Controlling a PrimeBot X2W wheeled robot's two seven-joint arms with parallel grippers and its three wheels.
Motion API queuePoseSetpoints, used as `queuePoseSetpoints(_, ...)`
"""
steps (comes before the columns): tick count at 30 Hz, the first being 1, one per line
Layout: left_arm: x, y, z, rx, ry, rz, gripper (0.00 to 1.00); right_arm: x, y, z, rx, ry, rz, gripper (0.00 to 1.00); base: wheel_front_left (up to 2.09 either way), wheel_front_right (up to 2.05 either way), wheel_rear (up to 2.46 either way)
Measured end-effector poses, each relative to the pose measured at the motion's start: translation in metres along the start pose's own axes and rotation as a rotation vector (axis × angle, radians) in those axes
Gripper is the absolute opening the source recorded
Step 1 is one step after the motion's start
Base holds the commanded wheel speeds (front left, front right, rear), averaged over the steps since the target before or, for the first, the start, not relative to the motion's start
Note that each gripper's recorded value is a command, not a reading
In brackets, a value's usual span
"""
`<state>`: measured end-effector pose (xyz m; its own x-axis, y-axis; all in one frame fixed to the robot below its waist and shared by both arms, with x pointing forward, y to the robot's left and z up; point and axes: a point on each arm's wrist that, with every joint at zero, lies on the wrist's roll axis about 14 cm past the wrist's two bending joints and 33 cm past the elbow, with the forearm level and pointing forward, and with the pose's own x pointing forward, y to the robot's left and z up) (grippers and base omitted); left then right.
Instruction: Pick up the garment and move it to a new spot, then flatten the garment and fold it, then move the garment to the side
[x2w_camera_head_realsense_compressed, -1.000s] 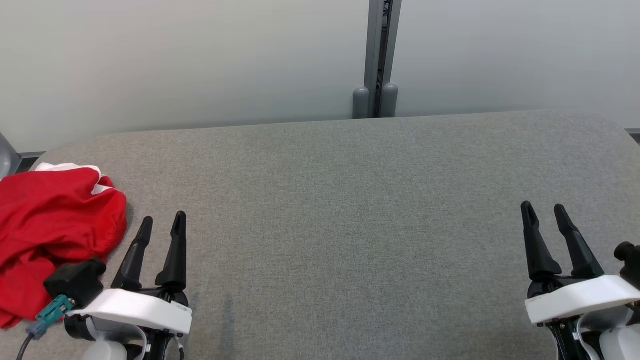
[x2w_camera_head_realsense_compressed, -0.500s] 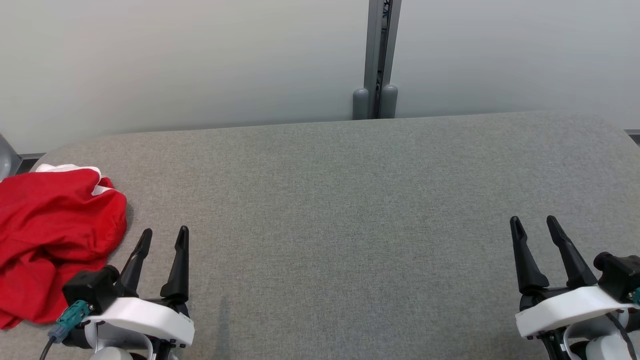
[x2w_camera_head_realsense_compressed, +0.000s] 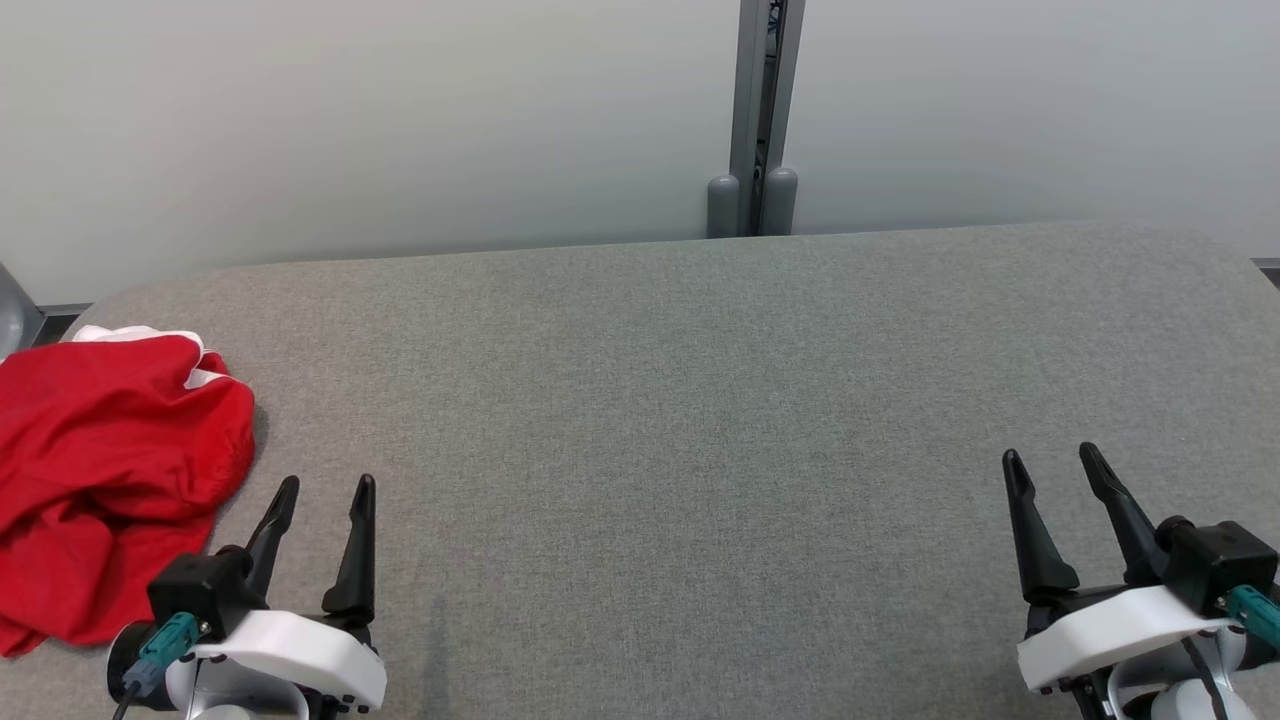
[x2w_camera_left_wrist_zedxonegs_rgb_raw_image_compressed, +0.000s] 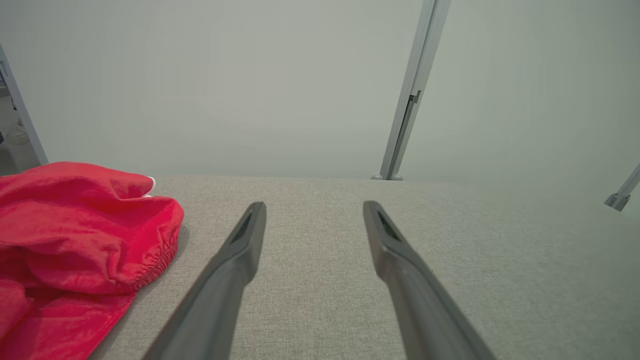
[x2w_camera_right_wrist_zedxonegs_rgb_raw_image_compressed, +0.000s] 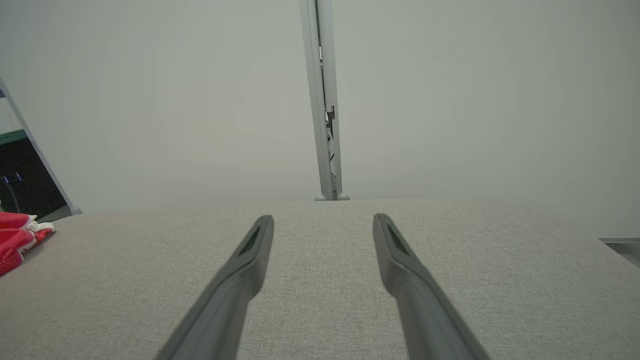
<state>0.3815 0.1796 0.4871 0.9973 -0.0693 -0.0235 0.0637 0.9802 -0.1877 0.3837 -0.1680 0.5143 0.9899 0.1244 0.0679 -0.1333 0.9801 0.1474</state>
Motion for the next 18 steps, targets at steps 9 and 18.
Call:
queuePoseSetpoints(9,-0.0007,0.0047,-0.0044,0.04,0.003,0.018,1.0,-0.001,-0.0015,0.0011,-0.024,-0.016,-0.012,1.0,0.0,0.0,0.0)
queuePoseSetpoints(18,-0.0021,0.0083,-0.0094,0.092,0.013,0.022,1.0,-0.0064,-0.0072,-0.0073,-0.036,0.001,-0.033,1.0,0.0,0.0,0.0)
